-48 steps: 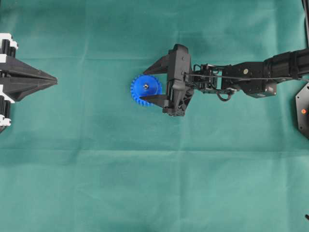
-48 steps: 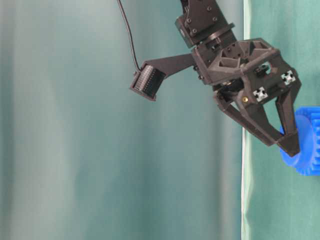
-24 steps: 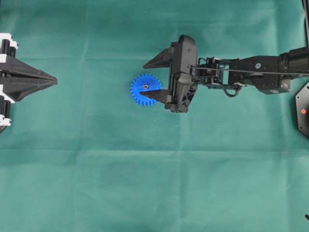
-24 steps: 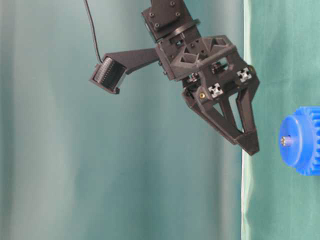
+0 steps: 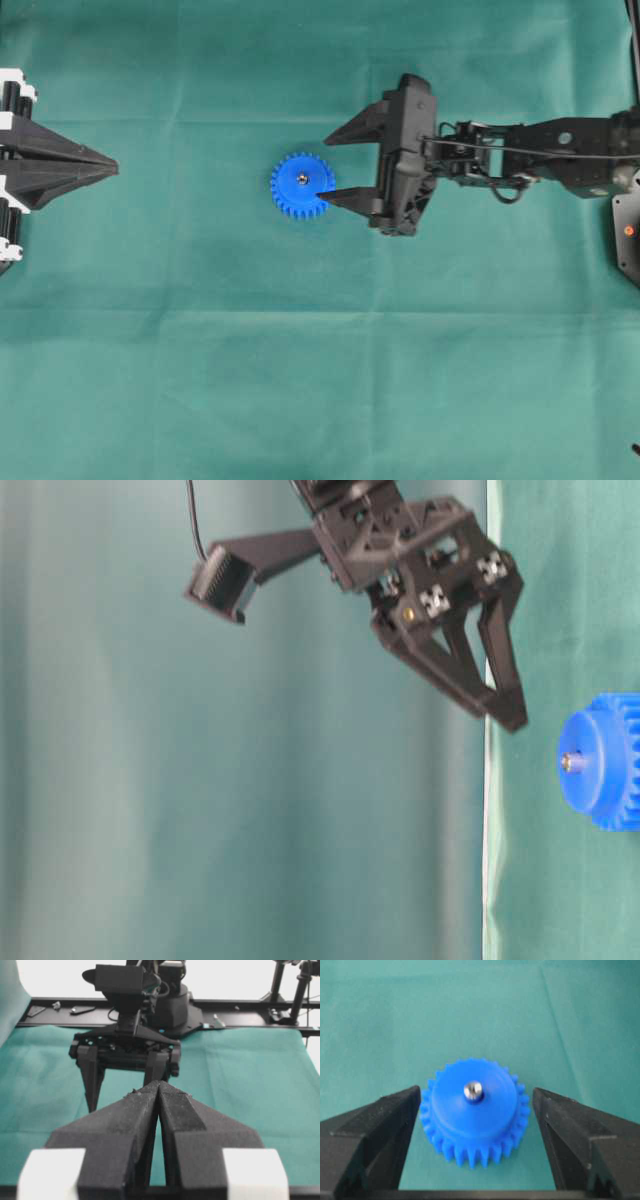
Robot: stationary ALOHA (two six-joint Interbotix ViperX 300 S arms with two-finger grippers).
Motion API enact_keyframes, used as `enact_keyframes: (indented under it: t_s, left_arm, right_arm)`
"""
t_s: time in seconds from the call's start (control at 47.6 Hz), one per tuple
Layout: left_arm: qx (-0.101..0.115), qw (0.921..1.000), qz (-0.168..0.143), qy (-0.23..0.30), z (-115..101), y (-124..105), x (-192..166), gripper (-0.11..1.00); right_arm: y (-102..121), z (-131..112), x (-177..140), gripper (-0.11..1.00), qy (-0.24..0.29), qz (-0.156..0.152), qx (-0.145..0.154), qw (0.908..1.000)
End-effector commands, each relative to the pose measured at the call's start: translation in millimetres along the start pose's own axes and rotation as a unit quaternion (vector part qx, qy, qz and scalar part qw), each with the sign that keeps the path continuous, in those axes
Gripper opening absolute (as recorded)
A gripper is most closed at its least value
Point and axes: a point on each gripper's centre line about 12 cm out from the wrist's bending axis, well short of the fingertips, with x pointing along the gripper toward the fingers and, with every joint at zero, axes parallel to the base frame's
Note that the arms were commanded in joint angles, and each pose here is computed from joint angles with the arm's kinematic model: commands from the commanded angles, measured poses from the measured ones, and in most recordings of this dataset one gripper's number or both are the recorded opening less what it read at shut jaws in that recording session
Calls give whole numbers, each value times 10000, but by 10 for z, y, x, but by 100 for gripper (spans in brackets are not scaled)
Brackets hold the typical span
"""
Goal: Insert the shaft placed at a random location into the center hole of the medium gear at another random location.
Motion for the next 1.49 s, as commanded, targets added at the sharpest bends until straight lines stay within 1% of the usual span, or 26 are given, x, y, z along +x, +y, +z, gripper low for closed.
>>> enact_keyframes:
  t_s: [0.0,0.378,0.567,1.47]
  left_arm:
    - [0,9999,6,-107,82,3,16,0]
    - [0,10000,6,-92,77,3,19,0]
    - [-8,9999,6,-100,79,3,18,0]
    - [-8,10000,6,-92,77,3,19,0]
  right_arm:
    - [4,116,-138,90,-237,-7,61,9997]
    - [-9,23,-537,90,-305,-29,128,9994]
    - [-14,-26,-674,90,-328,-40,165,9993]
    - [-16,-23,-699,90,-350,-45,172,9992]
